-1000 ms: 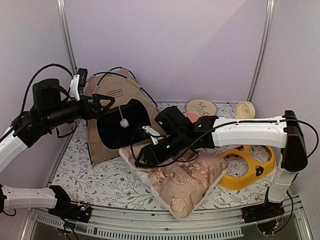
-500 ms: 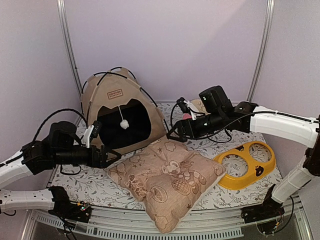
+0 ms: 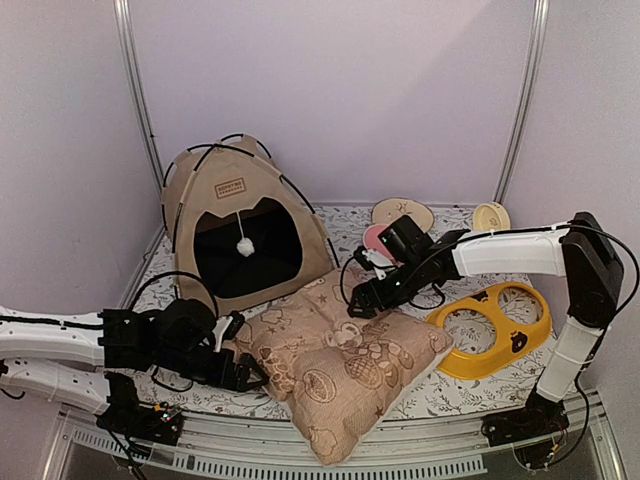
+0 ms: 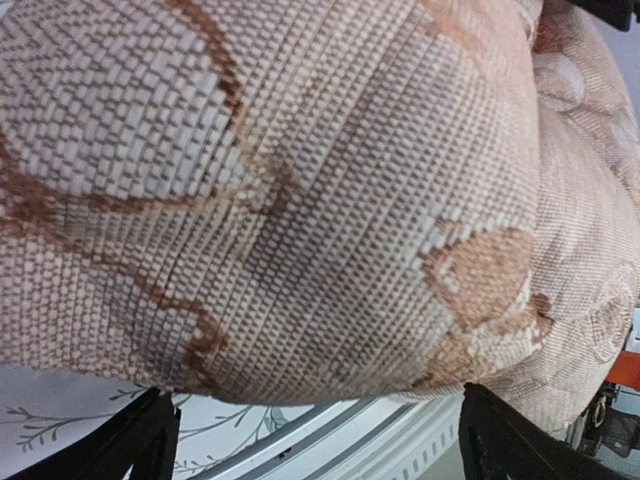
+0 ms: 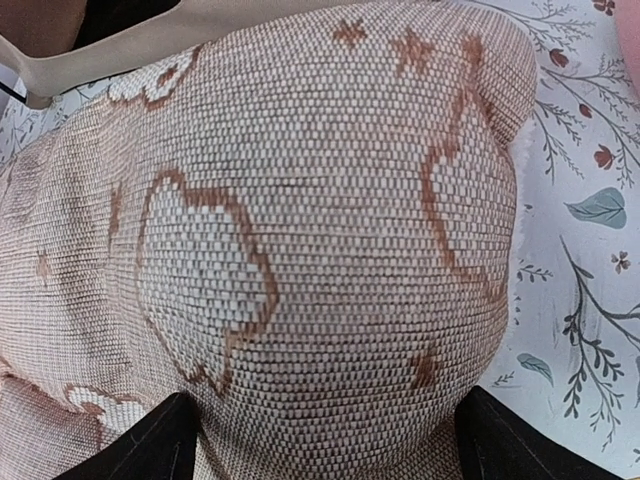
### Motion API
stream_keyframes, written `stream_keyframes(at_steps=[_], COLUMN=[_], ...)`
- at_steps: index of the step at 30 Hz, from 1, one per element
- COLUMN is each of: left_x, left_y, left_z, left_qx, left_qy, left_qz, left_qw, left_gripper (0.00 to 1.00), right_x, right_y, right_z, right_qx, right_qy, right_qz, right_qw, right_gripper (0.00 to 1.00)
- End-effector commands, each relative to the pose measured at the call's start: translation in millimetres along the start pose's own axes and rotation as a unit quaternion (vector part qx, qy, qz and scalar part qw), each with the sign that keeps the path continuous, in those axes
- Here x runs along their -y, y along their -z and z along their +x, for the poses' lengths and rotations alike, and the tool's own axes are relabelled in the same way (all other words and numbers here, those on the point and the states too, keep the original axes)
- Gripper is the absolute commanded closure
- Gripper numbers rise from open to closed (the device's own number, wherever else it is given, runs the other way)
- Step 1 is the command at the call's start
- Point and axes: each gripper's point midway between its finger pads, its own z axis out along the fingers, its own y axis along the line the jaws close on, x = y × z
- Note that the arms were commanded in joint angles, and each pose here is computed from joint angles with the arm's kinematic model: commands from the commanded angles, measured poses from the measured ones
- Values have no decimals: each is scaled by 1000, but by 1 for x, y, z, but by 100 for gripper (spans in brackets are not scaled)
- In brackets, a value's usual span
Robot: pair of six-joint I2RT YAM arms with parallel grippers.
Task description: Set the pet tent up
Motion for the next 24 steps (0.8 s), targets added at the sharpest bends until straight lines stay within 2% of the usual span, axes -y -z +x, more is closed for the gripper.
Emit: stream_keyframes(at_steps=[1,3,5,7,9,12,14,16,19,24], left_x=[21,31,47,68,89,115,130,139,138,116], left_y=[-14,-18,-17,-12,-5,5,11,14,7,-14], left_z=[-20,-31,-43,-55,-66,-76,-85,-93,-108,-134], left_qx=[30,47,66,83,94,107,121,133,144,160], left_qy=[-14,-22,-41,-64,-87,-113,-126,-129,-116,-24], left_qz=[22,34,58,88,114,147,166,174,148,114], left_qw=[999,998,995,991,985,977,971,967,972,980], left_gripper=[2,4,12,29,52,74,84,98,100,100], right_x=[8,2,-9,-22,-41,-65,-87,-112,-145,-156], right_y=[-7,-5,5,15,32,47,55,60,63,54], right_z=[-3,-5,-11,-12,-28,-36,-41,-43,-43,-34], right_qx=[4,4,14,20,41,55,67,77,86,97], right_qy=[7,5,9,14,24,39,45,49,57,53], right_qz=[12,3,4,-2,0,3,-16,-40,-85,-126], right_qw=[1000,1000,1000,1000,999,998,997,995,991,986], right_gripper=[17,39,69,89,100,100,100,100,100,92])
